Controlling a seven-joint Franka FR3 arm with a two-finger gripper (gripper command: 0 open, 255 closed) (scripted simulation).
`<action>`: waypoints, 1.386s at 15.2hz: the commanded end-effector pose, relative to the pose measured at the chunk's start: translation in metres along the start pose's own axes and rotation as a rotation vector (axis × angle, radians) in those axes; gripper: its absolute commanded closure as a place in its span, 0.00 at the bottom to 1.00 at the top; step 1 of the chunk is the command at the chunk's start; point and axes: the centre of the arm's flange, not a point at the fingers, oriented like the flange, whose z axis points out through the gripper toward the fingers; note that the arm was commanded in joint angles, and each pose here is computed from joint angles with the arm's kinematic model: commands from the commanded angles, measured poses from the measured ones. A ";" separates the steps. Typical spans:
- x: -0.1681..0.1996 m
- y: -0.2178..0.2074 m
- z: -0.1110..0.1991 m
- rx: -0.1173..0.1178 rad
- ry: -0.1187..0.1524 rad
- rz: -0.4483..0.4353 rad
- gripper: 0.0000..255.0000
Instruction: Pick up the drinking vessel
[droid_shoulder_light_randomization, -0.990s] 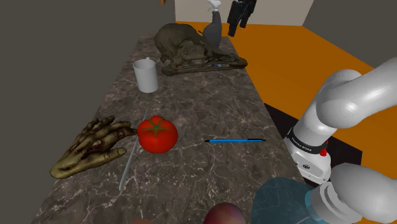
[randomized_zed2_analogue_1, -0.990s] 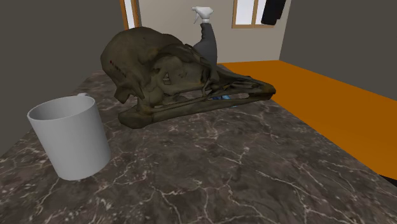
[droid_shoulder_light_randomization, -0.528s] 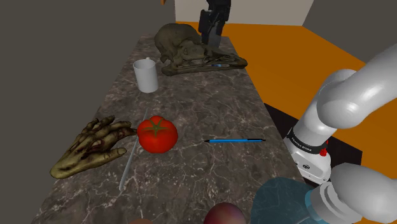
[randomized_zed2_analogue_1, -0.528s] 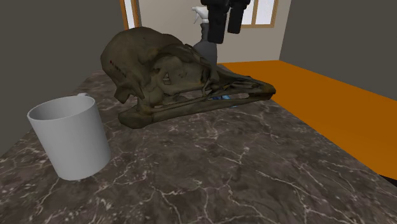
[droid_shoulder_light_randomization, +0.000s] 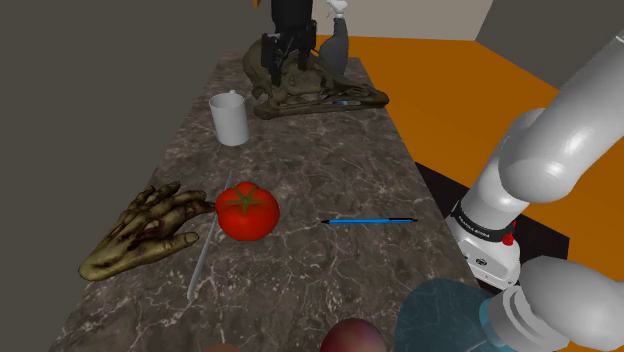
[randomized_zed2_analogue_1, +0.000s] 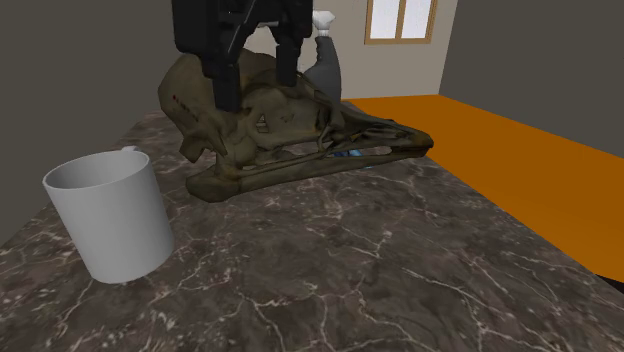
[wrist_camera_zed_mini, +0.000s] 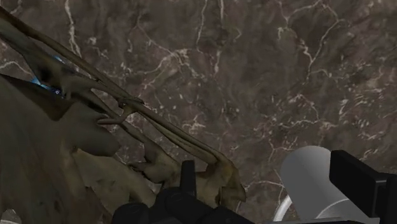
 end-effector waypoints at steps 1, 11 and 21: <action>0.016 -0.020 0.007 0.005 -0.004 0.001 0.00; 0.097 -0.118 0.043 0.022 -0.021 0.003 0.00; 0.107 -0.138 0.089 0.025 -0.024 0.003 0.00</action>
